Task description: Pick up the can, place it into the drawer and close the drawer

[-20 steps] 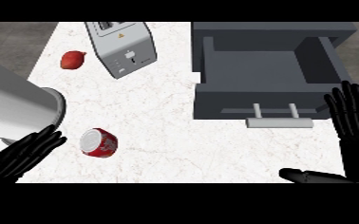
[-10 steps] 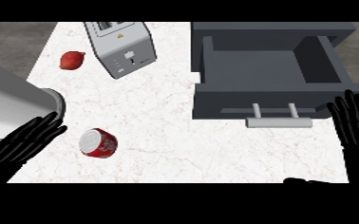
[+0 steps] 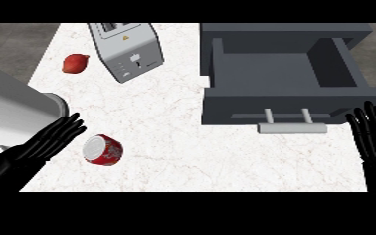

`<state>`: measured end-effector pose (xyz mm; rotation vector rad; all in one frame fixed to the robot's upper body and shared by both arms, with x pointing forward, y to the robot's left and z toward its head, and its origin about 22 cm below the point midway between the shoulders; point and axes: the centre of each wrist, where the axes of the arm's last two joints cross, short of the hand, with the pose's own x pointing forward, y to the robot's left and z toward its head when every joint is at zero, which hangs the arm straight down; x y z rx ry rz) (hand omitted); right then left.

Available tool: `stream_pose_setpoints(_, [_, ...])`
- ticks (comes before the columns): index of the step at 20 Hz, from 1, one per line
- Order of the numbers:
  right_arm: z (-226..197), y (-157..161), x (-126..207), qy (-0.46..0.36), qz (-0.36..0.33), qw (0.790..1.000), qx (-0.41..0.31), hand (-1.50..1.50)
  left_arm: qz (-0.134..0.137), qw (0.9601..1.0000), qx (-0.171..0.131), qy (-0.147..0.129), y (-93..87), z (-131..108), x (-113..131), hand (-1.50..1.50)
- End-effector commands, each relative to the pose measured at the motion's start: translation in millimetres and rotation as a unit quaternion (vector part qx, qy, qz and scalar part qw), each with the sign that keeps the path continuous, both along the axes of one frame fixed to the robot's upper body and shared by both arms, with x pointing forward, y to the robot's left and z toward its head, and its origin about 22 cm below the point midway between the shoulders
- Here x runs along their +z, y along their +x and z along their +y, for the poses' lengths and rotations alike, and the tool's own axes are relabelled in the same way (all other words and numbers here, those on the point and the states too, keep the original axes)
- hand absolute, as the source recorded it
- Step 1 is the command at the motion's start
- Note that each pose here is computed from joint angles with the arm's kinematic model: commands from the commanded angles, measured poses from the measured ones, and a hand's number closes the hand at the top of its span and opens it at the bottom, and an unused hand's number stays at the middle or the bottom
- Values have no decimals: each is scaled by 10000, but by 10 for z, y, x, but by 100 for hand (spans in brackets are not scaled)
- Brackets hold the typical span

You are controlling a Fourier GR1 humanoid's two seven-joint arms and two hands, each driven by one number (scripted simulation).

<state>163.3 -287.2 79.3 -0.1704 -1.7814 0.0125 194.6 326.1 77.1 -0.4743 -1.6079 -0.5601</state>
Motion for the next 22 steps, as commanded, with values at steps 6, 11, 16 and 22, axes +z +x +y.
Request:
stream_pose_setpoints(6, [-70,-6,58,-52,-1,10000,-47,-150,81,9999,116,56,70,-11,-307,-150])
stream_pose_setpoints(11, [-75,31,-22,-45,100,9999,23,-150,52,9995,289,135,32,69,-640,-150])
stream_pose_setpoints(16, [-111,-90,-52,45,-64,10000,-12,-150,42,9990,405,178,129,265,-822,-150])
stream_pose_setpoints(22, [-109,-23,21,46,-111,9999,-25,-150,138,9988,369,284,292,279,-869,-150])
